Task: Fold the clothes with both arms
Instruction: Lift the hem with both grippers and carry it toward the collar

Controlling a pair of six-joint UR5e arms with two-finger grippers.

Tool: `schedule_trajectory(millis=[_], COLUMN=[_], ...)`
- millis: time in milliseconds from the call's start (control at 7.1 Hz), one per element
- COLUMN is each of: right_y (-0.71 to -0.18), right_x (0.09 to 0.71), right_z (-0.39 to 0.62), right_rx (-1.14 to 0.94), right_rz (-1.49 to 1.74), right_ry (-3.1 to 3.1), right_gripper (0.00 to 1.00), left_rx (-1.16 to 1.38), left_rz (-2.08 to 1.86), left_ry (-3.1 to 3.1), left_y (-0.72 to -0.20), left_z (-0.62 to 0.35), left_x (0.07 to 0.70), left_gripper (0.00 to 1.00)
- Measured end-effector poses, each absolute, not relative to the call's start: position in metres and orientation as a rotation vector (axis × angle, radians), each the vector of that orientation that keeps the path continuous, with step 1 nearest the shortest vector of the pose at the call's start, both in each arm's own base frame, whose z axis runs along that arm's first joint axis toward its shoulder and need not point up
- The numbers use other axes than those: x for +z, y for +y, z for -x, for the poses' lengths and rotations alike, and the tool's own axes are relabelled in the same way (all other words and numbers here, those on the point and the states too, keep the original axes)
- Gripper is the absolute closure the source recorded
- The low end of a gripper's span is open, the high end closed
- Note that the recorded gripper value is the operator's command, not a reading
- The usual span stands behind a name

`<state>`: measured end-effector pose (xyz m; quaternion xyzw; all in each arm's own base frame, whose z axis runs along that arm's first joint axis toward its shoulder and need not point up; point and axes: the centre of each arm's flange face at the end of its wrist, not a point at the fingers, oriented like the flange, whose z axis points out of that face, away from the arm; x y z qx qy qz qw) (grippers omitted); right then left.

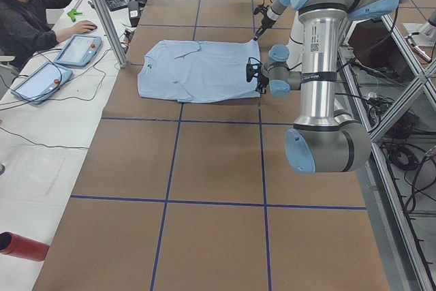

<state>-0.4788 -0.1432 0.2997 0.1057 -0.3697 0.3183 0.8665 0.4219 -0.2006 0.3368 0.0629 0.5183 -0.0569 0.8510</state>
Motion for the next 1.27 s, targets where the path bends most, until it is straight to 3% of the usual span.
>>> schedule_trajectory(millis=[422,704,986,1267], right_y=[-0.128,-0.142,-0.183,-0.243], right_x=[0.223,0.2,0.178,0.16], right_z=[0.361,0.338,0.334,0.339], right_rx=[0.589,0.573,0.57,0.58], right_rz=[-0.16,-0.153,-0.173,-0.238], right_ry=[-0.769,-0.795,-0.811,-0.788], right_gripper=[1.0,1.0,1.0,1.0], left_rx=[-0.054,-0.034,-0.029,-0.035], left_rz=[-0.025,0.016,-0.071,-0.186], left_ry=[1.104,1.098,1.079,1.005], left_y=[-0.176,-0.175,-0.209,-0.276], left_z=[-0.33,-0.292,-0.295,-0.311], left_x=[0.226,0.185,0.174,0.177], left_gripper=[1.0,1.0,1.0,1.0])
